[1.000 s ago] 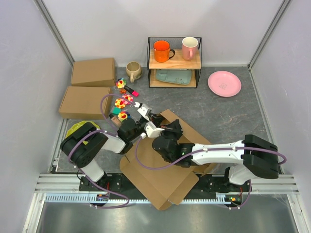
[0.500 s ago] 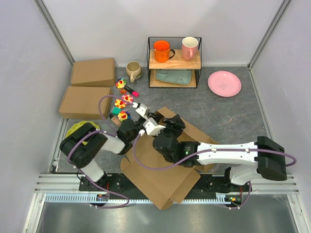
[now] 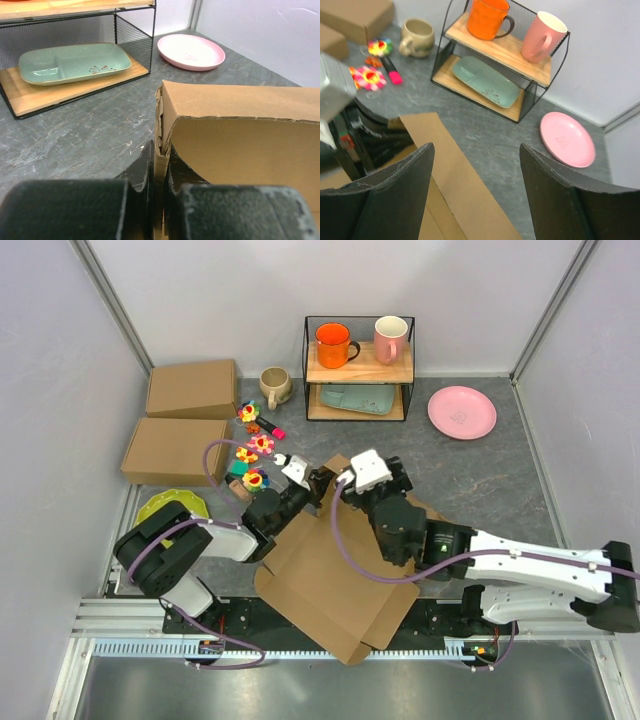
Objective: Fold the paper box
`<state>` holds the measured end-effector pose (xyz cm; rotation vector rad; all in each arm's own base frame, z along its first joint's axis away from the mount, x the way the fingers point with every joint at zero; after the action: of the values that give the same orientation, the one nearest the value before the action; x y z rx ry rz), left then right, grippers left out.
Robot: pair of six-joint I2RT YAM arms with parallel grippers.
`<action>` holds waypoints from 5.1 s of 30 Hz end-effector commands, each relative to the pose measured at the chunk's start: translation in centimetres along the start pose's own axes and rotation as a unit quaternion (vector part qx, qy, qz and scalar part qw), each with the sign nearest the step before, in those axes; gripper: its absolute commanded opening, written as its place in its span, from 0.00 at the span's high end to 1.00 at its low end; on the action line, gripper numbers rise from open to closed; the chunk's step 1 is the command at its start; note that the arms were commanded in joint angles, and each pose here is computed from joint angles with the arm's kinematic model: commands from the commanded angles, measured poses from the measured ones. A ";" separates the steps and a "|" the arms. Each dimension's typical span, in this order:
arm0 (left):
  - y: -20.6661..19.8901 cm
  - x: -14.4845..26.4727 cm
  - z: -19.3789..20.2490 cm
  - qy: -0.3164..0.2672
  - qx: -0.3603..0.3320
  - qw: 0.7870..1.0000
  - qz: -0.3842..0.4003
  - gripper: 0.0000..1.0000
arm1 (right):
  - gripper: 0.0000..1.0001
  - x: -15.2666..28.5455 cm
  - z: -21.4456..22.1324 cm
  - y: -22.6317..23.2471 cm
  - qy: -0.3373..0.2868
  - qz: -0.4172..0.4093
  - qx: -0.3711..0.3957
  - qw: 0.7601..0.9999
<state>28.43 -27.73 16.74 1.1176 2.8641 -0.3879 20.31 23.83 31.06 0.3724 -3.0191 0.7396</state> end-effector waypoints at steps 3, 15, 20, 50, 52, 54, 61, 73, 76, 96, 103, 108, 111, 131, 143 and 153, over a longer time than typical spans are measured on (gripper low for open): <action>1.0 -1.1 -2.8 -0.069 -0.041 0.995 -0.067 0.98 | 0.23 -1.1 -1.5 0.7 -0.022 -0.048 -0.151 0.987; 0.8 -0.2 0.9 -0.084 -0.049 0.989 -0.110 0.98 | 0.85 -9.7 2.7 3.8 0.073 -0.097 -0.246 0.962; 1.3 0.3 1.2 -0.079 -0.050 0.987 -0.127 0.94 | 0.87 -10.7 5.6 6.5 0.105 -0.125 -0.235 0.958; 1.1 -0.3 -1.2 -0.048 -0.112 0.984 -0.133 0.98 | 0.84 -8.2 12.0 7.0 0.177 -0.145 -0.197 0.953; 1.2 -0.4 -0.3 -0.032 -0.128 0.982 -0.133 0.98 | 0.84 -8.2 12.1 7.1 0.179 -0.145 -0.197 0.953; 1.1 -0.3 0.1 -0.028 -0.146 0.979 -0.137 0.98 | 0.84 -8.2 12.1 7.1 0.179 -0.145 -0.196 0.953; 0.5 0.2 1.1 -0.030 -0.245 0.949 -0.198 0.98 | 0.84 -8.2 12.0 7.1 0.178 -0.145 -0.198 0.953; 1.4 1.6 0.8 -0.030 -0.224 0.939 -0.258 0.98 | 0.51 -8.4 9.2 5.4 0.152 -0.127 -0.215 0.956; 1.9 2.0 -0.3 -0.017 -0.238 0.927 -0.289 0.98 | 0.31 -8.3 6.7 2.9 0.128 -0.091 -0.227 0.961; 2.9 3.9 0.3 0.163 -0.110 0.943 -0.268 0.98 | 0.22 -2.4 10.8 -9.3 0.121 0.156 -0.257 0.946; 3.4 4.5 2.6 0.219 -0.077 0.931 -0.282 0.98 | 0.26 -1.3 12.0 -9.2 0.135 0.133 -0.243 0.951; 3.9 4.7 3.0 0.231 -0.073 0.924 -0.294 0.98 | 0.28 -1.3 12.4 -9.2 0.156 0.135 -0.217 0.954; 4.3 4.9 2.7 0.232 -0.071 0.920 -0.308 0.98 | 0.28 -1.1 13.0 -9.3 0.167 0.152 -0.220 0.949; 6.4 5.6 1.7 0.217 -0.019 0.908 -0.358 0.98 | 0.28 1.5 18.9 -6.9 0.214 0.145 -0.307 0.916; 6.5 5.5 1.8 0.216 -0.029 0.909 -0.355 0.98 | 0.37 -1.7 20.1 -5.3 0.223 0.154 -0.273 0.923; 6.5 5.5 2.2 0.219 -0.028 0.910 -0.351 0.98 | 0.71 -3.0 21.2 -5.3 0.236 0.152 -0.262 0.923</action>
<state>28.87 -20.83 13.57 0.1509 3.5454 -0.1091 24.70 9.82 13.79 -0.2821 -2.6343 0.0206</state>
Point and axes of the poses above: each gripper's point midway between its finger pads, its own x axis back along the fingers, its own y axis along the line the jaws close on, z = x × y, the point moved 3 cm from there along x, back along the fingers, and after that the axes turned 5 degrees about x, right-handed, at the moved point
